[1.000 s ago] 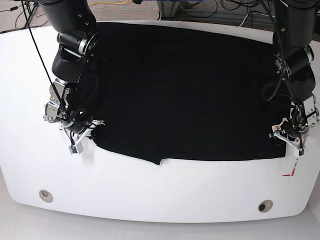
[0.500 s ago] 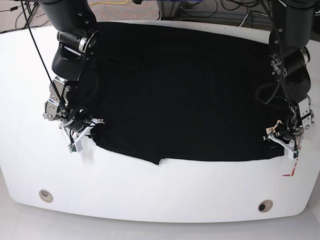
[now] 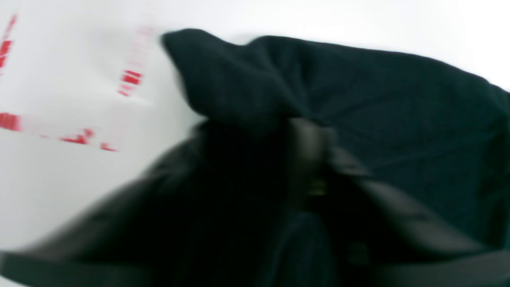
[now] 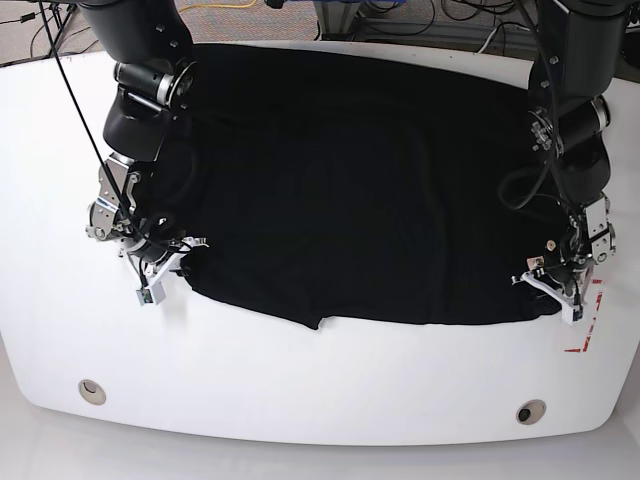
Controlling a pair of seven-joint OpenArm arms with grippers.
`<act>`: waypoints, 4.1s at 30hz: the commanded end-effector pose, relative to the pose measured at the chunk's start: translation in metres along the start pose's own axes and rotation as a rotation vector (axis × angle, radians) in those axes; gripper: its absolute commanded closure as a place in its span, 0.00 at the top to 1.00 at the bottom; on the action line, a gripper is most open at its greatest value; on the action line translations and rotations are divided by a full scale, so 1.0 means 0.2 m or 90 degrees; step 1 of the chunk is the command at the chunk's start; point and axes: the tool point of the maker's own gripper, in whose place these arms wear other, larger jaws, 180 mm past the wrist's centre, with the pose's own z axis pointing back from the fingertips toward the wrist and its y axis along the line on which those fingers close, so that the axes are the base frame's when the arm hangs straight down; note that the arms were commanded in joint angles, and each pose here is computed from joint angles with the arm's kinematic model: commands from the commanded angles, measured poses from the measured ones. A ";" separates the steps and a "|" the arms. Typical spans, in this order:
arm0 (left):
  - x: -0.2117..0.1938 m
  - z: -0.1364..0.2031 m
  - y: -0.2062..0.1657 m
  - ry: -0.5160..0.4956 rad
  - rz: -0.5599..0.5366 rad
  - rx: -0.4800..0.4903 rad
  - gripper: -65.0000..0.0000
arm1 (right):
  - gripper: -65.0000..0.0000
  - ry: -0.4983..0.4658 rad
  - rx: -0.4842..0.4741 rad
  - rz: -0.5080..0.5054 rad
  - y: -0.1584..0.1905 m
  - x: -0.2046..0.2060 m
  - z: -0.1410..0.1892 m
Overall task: Layout the t-shirt on the table in an organized manner, then fold the t-shirt properly
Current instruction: 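Lift the hem with both grippers and fold it toward the collar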
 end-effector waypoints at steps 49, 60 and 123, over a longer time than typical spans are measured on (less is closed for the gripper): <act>0.29 0.41 -0.10 -0.039 -0.269 0.010 0.00 | 0.03 -0.014 -0.135 0.245 -0.03 0.37 0.37; 0.28 0.53 -0.07 -0.015 -0.326 0.042 0.00 | 0.03 -0.004 -0.177 0.285 -0.02 0.33 0.51; -0.56 0.94 0.06 0.179 -0.453 0.083 0.00 | 0.18 0.253 -0.288 0.249 -0.09 -0.53 1.02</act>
